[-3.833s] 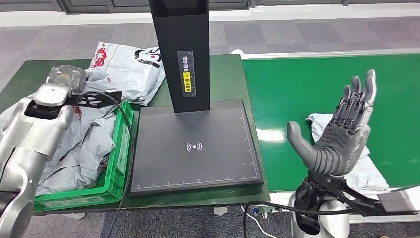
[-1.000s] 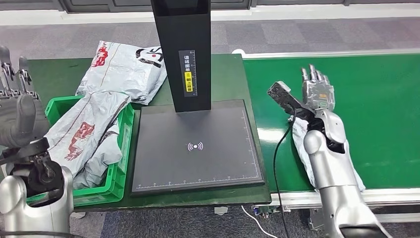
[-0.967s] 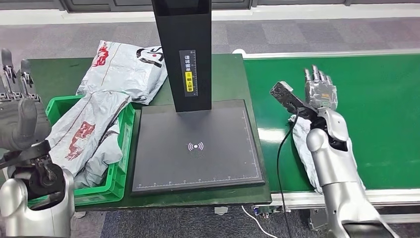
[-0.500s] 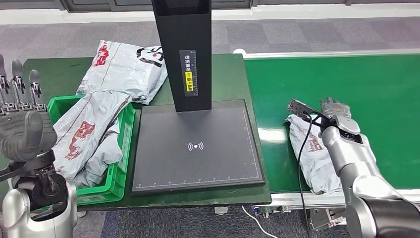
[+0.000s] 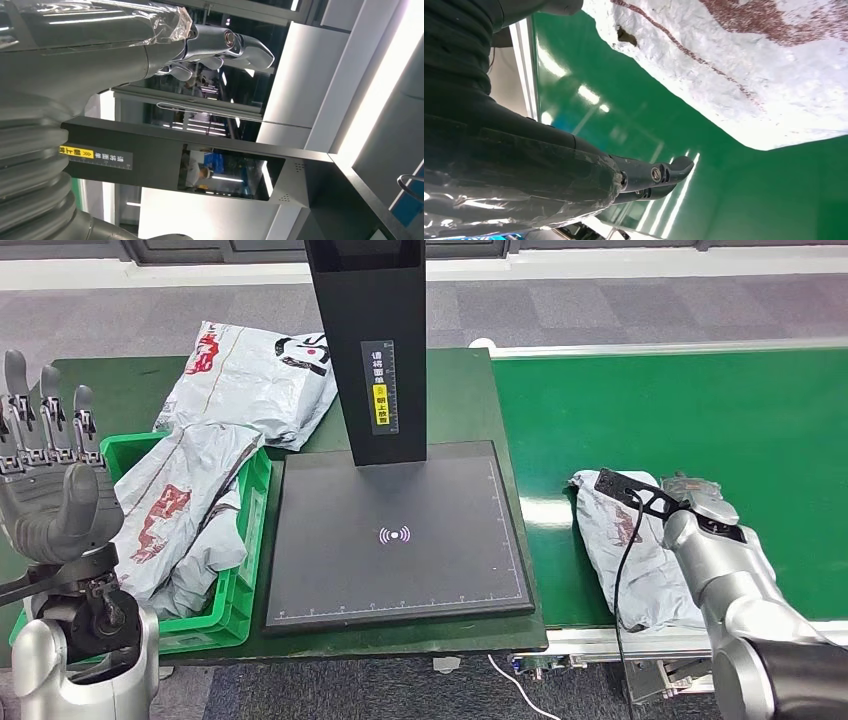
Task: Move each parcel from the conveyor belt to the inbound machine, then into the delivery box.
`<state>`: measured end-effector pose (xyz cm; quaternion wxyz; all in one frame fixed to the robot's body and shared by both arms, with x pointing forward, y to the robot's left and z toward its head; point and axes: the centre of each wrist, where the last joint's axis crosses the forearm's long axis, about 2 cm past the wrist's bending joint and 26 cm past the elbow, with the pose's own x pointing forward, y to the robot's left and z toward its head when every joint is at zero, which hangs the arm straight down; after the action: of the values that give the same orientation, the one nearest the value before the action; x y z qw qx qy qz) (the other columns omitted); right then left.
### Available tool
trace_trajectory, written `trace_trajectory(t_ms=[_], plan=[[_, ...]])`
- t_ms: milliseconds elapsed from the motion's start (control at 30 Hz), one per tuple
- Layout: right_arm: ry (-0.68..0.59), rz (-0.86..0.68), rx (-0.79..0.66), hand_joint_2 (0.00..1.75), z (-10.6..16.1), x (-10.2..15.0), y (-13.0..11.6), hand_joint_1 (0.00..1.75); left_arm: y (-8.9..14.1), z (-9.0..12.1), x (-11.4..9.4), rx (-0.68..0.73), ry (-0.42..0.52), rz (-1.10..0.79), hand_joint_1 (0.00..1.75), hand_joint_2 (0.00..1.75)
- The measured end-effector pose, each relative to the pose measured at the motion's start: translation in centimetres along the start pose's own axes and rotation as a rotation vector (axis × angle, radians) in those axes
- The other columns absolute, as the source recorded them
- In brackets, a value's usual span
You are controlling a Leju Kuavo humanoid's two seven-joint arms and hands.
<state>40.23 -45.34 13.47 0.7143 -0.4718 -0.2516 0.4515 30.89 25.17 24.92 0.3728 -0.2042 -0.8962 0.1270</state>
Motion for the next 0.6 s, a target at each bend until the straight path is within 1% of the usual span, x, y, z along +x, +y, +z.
trace_trajectory(t_ms=[133,233,400,533,600], plan=[[0.002,0.002,0.009,1.75,0.0,-0.1,0.2,0.00,0.0,0.0,0.0,-0.001,0.001,0.001,0.00,1.75],[-0.032,-0.007,0.043,1.75,0.0,-0.3,0.4,0.00,0.0,0.0,-0.1,-0.006,0.005,0.008,0.00,1.75],[-0.181,-0.048,0.185,1.75,0.0,-1.1,1.8,0.00,0.0,0.0,-0.2,-0.019,0.021,0.028,0.00,1.75],[-0.274,-0.087,0.319,1.75,0.3,-2.1,3.8,0.00,-0.1,-0.4,-0.4,-0.045,0.034,0.049,0.00,1.75],[-0.368,-0.143,0.398,1.75,0.5,-2.7,5.1,0.00,-0.1,-0.5,-0.6,-0.066,0.039,0.065,0.00,1.75]])
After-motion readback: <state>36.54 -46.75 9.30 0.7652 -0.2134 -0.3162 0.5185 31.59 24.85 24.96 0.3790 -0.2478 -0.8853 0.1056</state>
